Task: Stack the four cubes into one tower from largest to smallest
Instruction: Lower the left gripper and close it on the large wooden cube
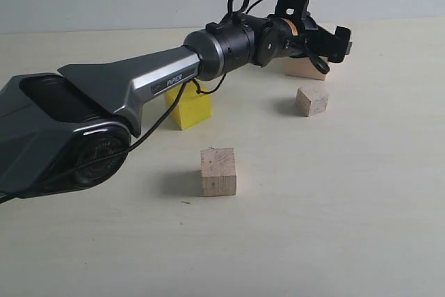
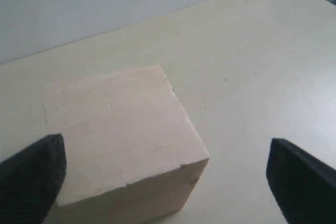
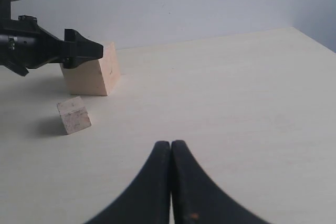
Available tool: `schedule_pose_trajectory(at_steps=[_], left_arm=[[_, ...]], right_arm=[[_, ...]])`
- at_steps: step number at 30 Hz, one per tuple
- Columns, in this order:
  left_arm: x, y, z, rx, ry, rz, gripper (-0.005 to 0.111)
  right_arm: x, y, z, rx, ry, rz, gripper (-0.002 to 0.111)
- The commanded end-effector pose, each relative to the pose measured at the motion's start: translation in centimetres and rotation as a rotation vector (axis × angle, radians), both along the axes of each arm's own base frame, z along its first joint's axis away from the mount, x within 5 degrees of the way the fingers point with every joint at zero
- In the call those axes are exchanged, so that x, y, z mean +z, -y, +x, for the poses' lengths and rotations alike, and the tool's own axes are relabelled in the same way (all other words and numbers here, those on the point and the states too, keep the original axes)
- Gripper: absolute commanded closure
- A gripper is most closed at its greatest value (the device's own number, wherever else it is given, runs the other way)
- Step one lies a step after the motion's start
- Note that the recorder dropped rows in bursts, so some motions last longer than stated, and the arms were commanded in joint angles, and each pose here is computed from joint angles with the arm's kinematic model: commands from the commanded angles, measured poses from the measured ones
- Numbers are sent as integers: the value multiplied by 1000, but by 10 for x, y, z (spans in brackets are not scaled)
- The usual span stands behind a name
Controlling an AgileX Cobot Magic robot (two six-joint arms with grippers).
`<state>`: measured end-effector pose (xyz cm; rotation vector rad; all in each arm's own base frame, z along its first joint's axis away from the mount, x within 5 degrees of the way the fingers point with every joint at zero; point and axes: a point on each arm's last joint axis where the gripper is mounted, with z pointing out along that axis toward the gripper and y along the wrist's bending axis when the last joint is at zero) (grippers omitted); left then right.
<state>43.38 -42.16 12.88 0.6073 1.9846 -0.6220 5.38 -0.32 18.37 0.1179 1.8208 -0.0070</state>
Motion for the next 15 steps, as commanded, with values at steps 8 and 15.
schedule_pose_trajectory(at_steps=[8,15], left_arm=[[-2,1,3,-9,71,0,2],[39,0,7,-42,228,96,2]], right_arm=[[-1,0,0,-5,8,-9,108],[-1,0,0,-5,8,-9,108]])
